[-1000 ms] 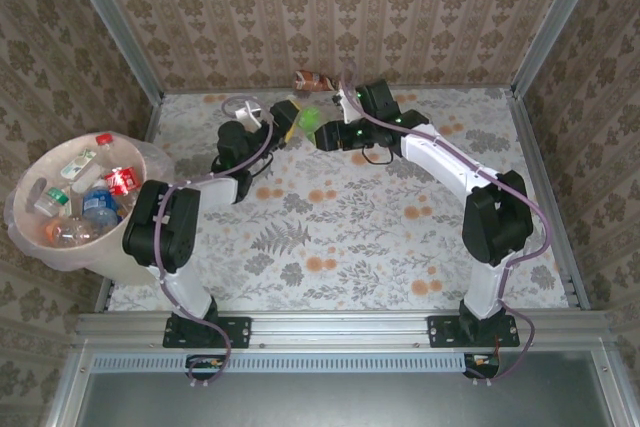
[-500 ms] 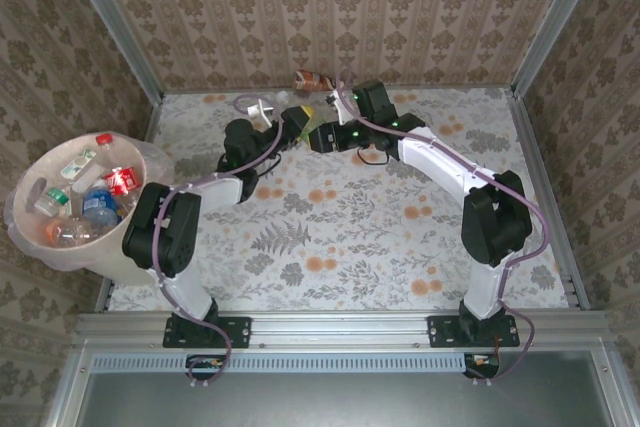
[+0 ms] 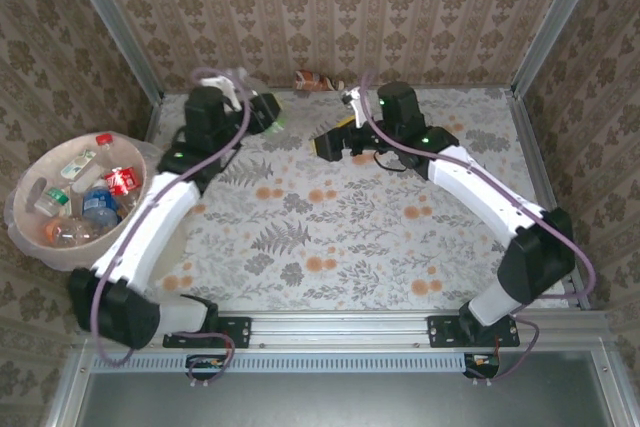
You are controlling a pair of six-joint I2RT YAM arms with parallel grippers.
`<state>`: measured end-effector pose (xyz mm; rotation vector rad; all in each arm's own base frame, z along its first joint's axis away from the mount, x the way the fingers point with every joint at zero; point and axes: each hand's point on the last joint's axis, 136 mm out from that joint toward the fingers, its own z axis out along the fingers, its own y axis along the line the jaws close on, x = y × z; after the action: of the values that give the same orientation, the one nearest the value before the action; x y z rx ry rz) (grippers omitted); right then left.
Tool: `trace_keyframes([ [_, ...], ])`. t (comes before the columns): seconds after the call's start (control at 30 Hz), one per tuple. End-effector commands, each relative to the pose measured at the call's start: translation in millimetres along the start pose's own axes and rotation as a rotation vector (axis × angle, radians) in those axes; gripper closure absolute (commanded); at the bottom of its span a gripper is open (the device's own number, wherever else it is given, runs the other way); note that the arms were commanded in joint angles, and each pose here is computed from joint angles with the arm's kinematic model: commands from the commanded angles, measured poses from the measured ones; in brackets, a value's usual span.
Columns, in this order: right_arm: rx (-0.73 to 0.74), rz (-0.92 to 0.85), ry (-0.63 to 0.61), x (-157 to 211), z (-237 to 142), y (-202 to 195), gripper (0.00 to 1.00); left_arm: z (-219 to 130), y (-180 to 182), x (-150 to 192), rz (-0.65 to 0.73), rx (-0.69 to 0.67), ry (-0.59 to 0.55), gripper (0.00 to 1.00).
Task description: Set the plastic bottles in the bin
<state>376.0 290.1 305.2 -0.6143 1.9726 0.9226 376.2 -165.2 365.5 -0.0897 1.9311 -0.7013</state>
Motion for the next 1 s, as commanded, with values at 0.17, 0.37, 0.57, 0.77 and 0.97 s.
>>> trace_keyframes([
  [0.17,0.279,0.101,-0.189,-16.0,-42.6,-72.6,0.00,-205.6,133.7,-40.7,0.326,-0.958,0.134,0.52],
  [0.37,0.353,0.212,-0.182,1.7,-52.4,-104.1,0.00,-276.9,178.2,-39.0,0.196,-1.210,0.171,0.52],
  [0.57,0.383,0.210,-0.161,11.6,-59.0,-109.8,0.00,-288.5,225.4,-22.2,0.110,-1.352,0.232,0.50],
  [0.77,0.406,0.200,-0.148,16.2,-62.8,-111.7,0.00,-288.7,236.8,-19.9,0.029,-1.352,0.233,0.09],
  [0.97,0.407,0.212,-0.155,11.7,-60.7,-113.3,0.00,-272.1,192.6,-40.2,0.018,-1.106,0.101,0.00],
])
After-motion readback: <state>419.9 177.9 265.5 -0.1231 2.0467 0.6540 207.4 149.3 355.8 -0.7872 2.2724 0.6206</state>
